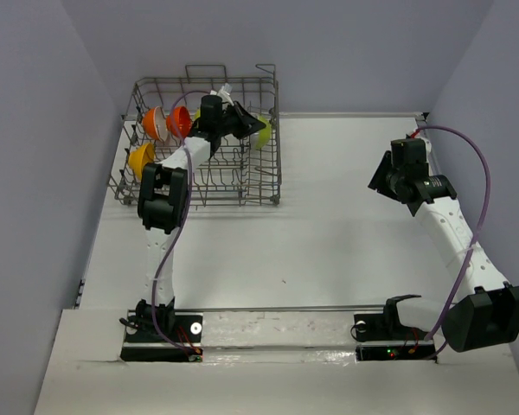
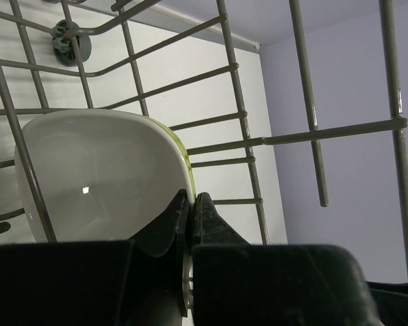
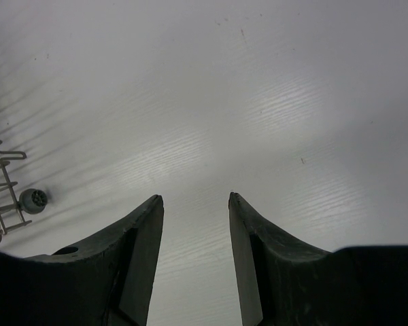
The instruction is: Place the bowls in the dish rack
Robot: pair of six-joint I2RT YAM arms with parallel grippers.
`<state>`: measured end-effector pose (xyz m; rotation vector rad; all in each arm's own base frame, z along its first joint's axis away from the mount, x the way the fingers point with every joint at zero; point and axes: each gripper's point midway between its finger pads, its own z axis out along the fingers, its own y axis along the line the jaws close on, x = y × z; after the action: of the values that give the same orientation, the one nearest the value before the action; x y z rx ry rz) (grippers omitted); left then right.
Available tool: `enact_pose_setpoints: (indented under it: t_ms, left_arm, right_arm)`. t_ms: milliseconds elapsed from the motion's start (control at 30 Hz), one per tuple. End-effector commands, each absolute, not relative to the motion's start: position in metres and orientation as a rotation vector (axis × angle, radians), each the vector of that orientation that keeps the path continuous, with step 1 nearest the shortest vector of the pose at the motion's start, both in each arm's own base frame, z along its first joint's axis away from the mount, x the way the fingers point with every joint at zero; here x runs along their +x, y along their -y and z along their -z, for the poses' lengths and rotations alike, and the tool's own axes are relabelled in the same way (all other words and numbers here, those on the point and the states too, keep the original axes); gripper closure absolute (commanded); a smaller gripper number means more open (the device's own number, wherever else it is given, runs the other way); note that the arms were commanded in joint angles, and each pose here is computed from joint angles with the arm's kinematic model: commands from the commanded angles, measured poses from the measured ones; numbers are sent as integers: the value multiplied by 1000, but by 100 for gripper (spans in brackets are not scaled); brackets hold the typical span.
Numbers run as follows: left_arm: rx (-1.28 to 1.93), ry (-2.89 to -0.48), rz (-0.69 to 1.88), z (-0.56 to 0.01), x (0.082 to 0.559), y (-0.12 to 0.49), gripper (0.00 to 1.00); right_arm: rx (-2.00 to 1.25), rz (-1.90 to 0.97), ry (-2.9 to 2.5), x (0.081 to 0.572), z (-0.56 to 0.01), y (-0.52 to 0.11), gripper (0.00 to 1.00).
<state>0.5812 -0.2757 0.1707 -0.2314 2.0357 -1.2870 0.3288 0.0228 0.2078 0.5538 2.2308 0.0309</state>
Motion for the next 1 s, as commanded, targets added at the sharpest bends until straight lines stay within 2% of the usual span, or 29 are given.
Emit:
enact_pose_setpoints:
  t_ms: [0,233,533,967]
  left_arm:
    - [-238,-1976,1239,-203,582,252,91]
    - [-253,-1981,1215,-204,582,243,84]
    - [-258,-2007,1156,-202,583,228,69]
    - [-255,-2035,1117,-192,583,220,65]
  right_arm:
    - [544,-51,-2168,333,-223,-21,51]
    - [542,-52,-2169,333,-223,-21,51]
    - [538,-57,-2171,335,-223,-23,51]
    - [535,-63,-2172,336,-222,-24,51]
